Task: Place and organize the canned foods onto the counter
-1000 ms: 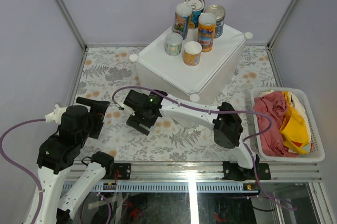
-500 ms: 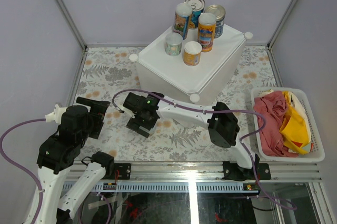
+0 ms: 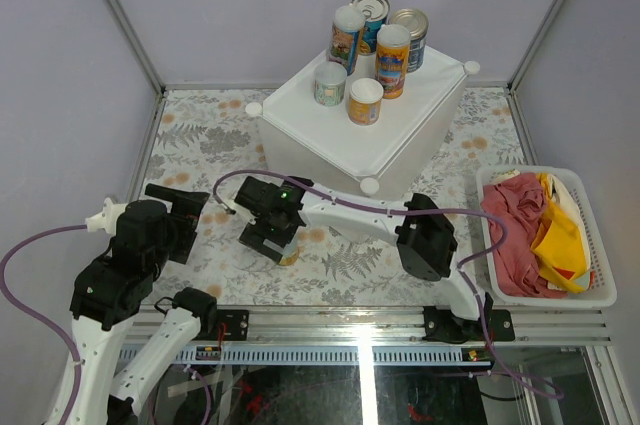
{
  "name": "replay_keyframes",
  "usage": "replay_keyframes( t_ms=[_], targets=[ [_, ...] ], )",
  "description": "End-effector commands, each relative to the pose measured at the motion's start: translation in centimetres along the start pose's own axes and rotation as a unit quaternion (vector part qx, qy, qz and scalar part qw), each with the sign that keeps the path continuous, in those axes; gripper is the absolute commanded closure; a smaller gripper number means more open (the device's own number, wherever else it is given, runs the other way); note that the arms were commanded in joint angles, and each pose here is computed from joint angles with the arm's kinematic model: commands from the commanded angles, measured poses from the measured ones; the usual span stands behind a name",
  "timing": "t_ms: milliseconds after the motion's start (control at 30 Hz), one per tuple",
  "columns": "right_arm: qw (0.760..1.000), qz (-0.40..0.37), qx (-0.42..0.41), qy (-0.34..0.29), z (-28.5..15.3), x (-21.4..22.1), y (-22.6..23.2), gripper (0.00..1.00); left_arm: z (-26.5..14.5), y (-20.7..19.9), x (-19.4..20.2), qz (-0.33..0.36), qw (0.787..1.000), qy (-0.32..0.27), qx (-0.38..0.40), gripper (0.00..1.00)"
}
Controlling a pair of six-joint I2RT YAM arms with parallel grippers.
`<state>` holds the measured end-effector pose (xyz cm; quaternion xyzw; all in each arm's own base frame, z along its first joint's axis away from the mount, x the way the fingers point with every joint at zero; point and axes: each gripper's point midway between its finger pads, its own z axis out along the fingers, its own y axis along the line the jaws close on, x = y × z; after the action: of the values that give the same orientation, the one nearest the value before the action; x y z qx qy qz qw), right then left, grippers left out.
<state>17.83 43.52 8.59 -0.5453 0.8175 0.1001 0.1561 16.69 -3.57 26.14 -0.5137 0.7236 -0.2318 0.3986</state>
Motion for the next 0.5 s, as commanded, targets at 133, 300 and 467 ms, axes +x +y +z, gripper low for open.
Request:
replay_keyframes(
  t_ms=[133,300,467],
  targets=[
    [0.994,0.016,0.012,-0.11,-4.0,-2.5,-0.1,0.09,-2.0,-3.1,-2.1,-0.003,0.998,-0.033,0.061,0.02],
    [0.988,0.025,0.015,-0.151,-4.7,-3.1,-0.2,0.09,-3.2,-4.9,-2.9,0.007,0.996,-0.04,0.083,0.02],
    [0.981,0.03,0.03,-0.19,-5.0,-3.0,-0.1,0.08,-4.0,-5.6,-3.3,0.005,0.994,-0.044,0.096,0.02]
  ],
)
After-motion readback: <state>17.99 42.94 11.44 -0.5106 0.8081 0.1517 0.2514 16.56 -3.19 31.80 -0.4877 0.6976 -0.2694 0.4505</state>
